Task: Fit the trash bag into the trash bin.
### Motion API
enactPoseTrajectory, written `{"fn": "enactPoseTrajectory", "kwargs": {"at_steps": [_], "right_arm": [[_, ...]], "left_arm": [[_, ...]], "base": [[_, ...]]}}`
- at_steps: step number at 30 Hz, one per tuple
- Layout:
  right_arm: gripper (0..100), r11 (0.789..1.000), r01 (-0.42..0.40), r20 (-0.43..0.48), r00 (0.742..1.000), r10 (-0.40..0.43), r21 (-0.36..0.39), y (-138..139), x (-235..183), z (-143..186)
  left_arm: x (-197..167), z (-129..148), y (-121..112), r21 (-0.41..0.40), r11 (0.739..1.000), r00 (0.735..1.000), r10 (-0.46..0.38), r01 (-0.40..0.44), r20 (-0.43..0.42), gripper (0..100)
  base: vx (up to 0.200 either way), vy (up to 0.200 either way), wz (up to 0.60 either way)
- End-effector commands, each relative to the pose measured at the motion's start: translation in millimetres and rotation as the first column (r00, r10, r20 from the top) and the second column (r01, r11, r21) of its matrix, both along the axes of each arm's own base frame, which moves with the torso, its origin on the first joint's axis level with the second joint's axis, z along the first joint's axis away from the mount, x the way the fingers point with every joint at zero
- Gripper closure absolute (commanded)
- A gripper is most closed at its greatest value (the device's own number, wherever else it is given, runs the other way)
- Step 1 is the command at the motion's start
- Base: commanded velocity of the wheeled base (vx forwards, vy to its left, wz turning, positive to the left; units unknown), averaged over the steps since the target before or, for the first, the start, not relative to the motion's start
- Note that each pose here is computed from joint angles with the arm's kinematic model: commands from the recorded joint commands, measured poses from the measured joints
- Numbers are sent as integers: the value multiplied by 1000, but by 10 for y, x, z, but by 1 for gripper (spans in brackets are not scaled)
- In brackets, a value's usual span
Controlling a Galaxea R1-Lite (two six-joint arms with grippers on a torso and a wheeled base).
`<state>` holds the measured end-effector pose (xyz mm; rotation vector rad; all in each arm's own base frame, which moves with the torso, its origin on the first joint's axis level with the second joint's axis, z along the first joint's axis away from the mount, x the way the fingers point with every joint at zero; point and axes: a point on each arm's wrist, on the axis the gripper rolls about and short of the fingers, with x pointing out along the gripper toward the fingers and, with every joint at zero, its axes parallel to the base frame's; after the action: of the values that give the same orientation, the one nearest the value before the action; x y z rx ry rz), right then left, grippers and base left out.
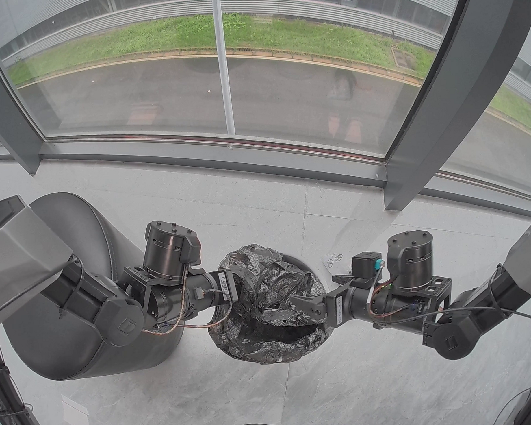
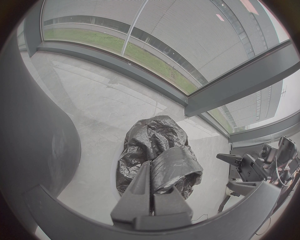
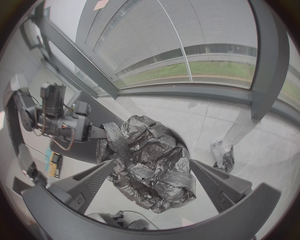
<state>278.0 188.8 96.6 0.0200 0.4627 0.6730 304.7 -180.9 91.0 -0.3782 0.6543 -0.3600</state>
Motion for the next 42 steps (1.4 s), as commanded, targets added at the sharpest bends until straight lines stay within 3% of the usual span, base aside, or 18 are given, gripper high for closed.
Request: {"fn": "enactPoseTrajectory", "kwargs": {"at_steps": [1,7,13,20,28,42], "right_arm": [[0,984,-74,84,993,88,-159,447,-84,-147],[0,955,-47,129,988,88,-294,682,-122,-364],[0,928,-63,118,987,113,-366,783,-178,-558],[0,920,-70,97,988,116,-385,789,-172,-657],[0,914,-18,99,993,64,-405,647,54,-739],[0,913,-16,119,990,70,-407,714,136,-770]], "left_arm": [[-26,88,-2,-21,1000,1000,-1,2,21,100],[-23,93,-4,-22,1000,1000,0,0,24,100],[-27,100,0,-21,1000,1000,3,-2,26,100],[-26,94,-1,-21,1000,1000,1,-1,24,100],[-31,87,1,-21,1000,1000,1,0,21,100],[-37,80,-8,-22,1000,1000,-2,2,19,100]], "base": [[0,0,0],[0,0,0],[0,0,0],[0,0,0],[0,0,0],[0,0,0]]}}
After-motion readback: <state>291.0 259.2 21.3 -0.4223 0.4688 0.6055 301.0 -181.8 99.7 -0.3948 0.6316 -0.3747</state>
